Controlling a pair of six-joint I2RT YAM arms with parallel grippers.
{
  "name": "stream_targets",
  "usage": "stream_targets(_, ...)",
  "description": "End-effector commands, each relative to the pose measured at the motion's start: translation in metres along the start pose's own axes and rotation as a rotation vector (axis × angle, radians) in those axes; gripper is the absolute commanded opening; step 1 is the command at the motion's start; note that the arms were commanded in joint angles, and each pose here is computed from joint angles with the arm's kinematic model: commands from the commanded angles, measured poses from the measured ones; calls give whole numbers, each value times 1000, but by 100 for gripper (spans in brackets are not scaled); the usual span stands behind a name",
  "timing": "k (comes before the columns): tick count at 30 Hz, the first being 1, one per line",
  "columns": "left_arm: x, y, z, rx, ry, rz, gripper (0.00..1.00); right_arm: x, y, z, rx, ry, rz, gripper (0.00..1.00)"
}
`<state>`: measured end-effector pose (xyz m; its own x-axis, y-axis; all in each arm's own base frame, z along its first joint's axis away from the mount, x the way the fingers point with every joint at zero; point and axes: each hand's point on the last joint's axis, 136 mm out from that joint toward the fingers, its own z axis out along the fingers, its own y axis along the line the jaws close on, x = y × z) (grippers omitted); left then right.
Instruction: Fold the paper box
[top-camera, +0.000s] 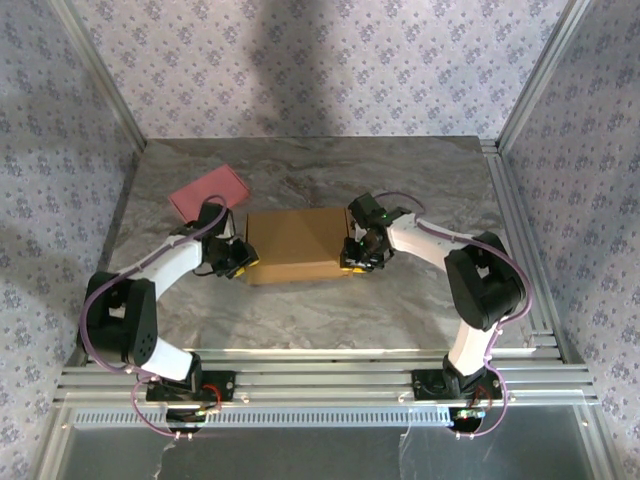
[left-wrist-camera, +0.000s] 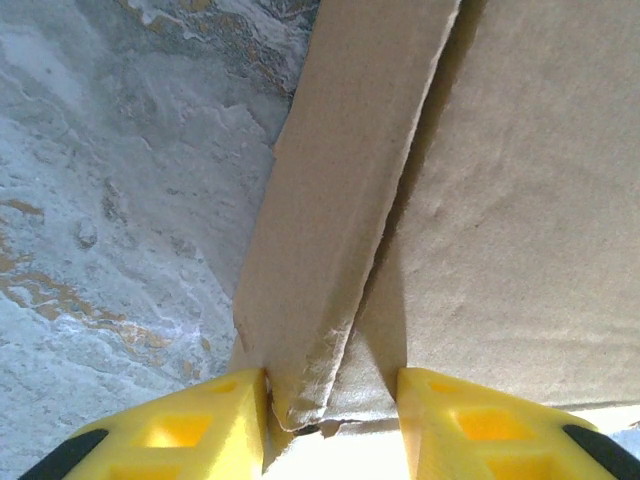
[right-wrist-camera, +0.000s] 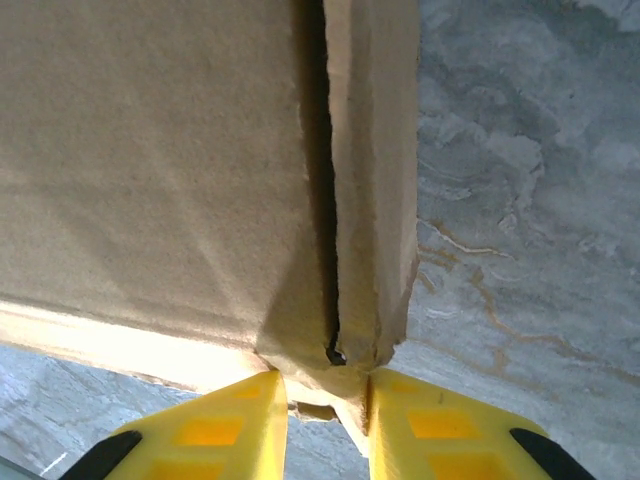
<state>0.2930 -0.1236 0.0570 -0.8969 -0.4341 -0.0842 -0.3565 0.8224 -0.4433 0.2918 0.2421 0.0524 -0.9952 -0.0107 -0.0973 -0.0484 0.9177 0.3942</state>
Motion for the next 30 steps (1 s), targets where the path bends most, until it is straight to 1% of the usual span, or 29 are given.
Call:
stream_targets(1, 13, 19, 6, -87, 73, -15, 39, -5, -2, 6, -7, -43, -119, 25)
stream_targets(6, 7, 16, 4, -98, 80, -4, 40, -10, -10, 6, 1, -82, -160, 23)
stream_targets(13, 1, 11, 2, -99, 83, 7, 42, -13, -17, 12, 11, -87, -177, 20)
stream_targets(21, -2, 14, 6, -119, 92, 9, 42, -16, -19, 13, 28, -98, -193, 19)
stream_targets(24, -9, 12, 3, -127, 74, 18, 42, -18, -19, 14, 28, -98, -196, 19)
stream_targets(30, -15, 5, 5, -118, 86, 11, 45, -19, -20, 14, 32, -101, -198, 19)
